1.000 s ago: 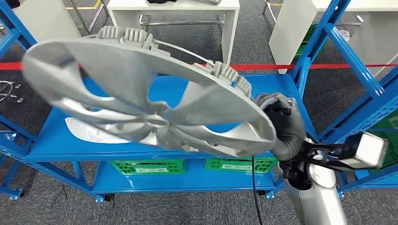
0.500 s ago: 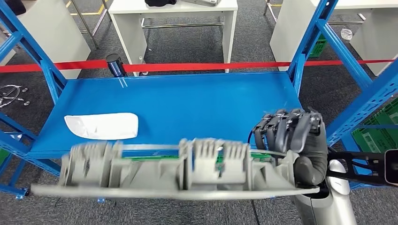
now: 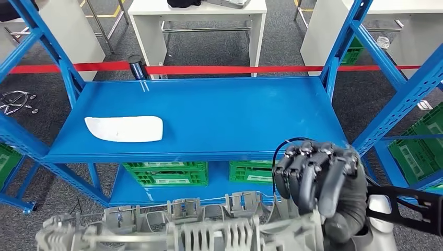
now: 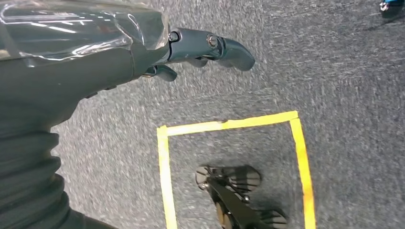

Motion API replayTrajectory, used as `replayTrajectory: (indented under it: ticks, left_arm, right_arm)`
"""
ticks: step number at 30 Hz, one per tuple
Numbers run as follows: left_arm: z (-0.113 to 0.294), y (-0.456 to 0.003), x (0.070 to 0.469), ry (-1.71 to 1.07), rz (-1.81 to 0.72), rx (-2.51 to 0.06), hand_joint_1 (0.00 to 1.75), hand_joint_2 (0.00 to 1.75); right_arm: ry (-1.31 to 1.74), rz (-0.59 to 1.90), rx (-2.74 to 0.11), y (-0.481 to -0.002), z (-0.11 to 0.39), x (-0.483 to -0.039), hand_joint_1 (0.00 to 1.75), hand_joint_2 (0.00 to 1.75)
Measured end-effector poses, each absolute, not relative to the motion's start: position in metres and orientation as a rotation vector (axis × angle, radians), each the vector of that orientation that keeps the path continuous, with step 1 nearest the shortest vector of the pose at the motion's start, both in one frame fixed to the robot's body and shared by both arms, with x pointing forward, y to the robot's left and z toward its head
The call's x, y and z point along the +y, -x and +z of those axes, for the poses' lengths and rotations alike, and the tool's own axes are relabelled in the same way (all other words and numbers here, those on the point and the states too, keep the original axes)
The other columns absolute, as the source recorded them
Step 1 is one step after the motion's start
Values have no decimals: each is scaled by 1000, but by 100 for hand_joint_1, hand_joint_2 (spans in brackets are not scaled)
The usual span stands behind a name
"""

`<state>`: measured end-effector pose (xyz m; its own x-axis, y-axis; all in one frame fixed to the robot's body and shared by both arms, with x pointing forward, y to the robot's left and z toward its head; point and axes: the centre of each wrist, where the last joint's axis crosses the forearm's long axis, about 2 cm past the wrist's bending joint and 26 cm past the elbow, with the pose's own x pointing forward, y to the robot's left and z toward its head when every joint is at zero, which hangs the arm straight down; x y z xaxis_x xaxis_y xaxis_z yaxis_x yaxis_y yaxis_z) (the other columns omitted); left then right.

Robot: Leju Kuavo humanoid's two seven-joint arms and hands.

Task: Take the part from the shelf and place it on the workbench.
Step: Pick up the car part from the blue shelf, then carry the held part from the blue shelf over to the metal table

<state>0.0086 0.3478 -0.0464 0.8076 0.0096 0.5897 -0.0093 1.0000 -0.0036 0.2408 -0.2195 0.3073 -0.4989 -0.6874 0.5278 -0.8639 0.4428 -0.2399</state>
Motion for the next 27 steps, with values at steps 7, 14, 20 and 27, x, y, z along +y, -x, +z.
replayTrajectory:
  ticks: [7,14,20,27]
  left_arm:
    - [-47,-10,346,14,-49,-638,0,175]
    - [-49,-9,345,10,-81,-637,0,175]
    - [-50,-9,344,16,-82,-640,0,175]
    - [-51,-14,344,19,-86,-650,0,175]
  right_arm:
    - [-1292,723,-2349,-235,306,-225,154,175]
    - [-1257,704,-2368,-231,303,-229,154,175]
    - [-1248,649,-2362,-226,301,-230,154,175]
    - [-1260,643,-2350,-221,302,-230,154,175]
